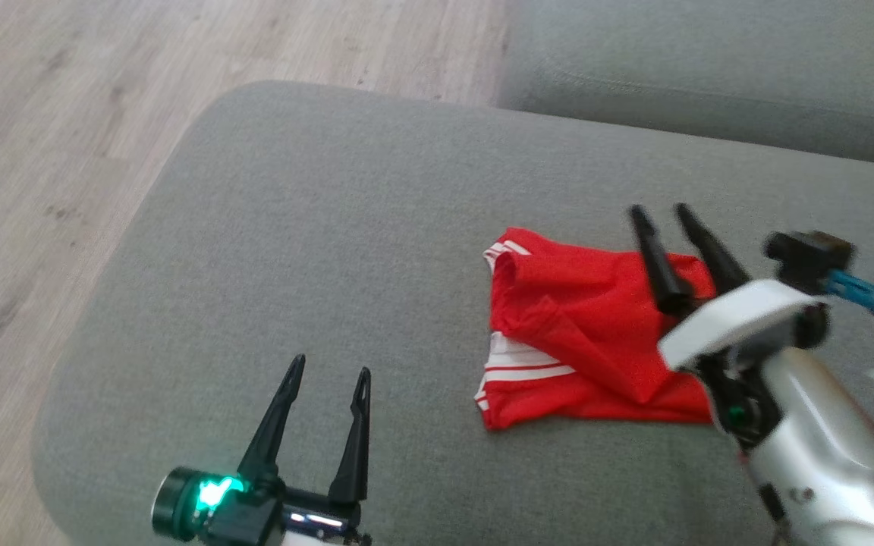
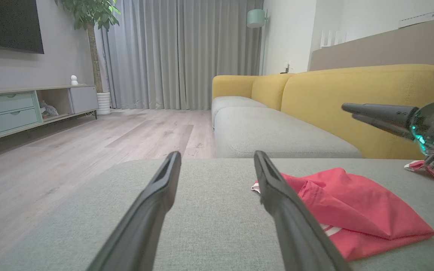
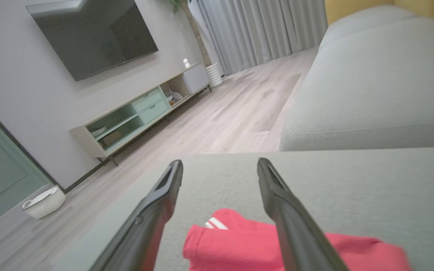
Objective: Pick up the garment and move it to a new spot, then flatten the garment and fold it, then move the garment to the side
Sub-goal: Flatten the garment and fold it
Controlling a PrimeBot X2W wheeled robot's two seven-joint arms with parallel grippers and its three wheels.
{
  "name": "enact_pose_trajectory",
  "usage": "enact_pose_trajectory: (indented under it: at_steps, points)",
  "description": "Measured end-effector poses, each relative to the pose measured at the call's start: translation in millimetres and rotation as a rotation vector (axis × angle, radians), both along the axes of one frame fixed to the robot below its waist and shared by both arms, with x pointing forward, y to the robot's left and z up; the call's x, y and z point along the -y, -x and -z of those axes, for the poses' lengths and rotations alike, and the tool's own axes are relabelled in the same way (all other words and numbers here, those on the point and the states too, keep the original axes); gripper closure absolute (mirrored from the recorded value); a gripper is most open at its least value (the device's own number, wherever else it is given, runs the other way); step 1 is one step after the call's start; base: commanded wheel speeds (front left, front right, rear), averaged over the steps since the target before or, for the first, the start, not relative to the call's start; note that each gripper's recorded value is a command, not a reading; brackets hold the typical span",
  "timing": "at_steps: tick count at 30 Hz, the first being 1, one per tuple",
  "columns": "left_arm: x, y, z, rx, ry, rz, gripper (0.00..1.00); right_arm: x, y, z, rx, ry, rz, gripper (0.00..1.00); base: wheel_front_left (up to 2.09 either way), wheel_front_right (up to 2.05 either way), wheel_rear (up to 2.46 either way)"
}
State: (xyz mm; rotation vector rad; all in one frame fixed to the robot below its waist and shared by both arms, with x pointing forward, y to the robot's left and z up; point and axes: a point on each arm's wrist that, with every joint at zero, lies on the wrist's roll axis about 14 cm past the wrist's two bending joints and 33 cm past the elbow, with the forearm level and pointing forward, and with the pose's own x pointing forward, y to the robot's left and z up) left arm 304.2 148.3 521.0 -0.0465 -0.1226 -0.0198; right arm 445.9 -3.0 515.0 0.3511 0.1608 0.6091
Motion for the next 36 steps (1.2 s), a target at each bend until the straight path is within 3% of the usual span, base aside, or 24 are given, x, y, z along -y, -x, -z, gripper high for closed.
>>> enact_pose_trajectory:
  at_steps: [5,6,7,17,36]
  points:
    - [3.7,3.2,-3.3,0.016,-0.002,0.013,0.00,45.6,12.5,12.2,0.014,0.046,0.084,0.00,0.00,0.00,0.00]
    - [2.8,3.2,-5.1,0.022,-0.003,0.011,0.00,50.5,18.2,18.2,-0.001,0.054,0.088,0.40,0.00,0.00,0.00]
    - [2.2,3.2,-6.4,0.027,-0.003,0.010,0.00,53.4,24.3,24.3,-0.018,0.059,0.087,1.00,0.00,0.00,0.00]
    - [-1.7,8.7,-0.6,0.007,0.004,-0.001,0.00,13.4,57.3,68.2,-0.336,0.087,-0.138,1.00,0.00,0.00,0.00]
    - [-35.3,13.2,14.0,-0.062,0.045,-0.146,0.00,-59.3,2.8,107.2,-0.444,0.270,-0.310,1.00,0.00,0.00,0.00]
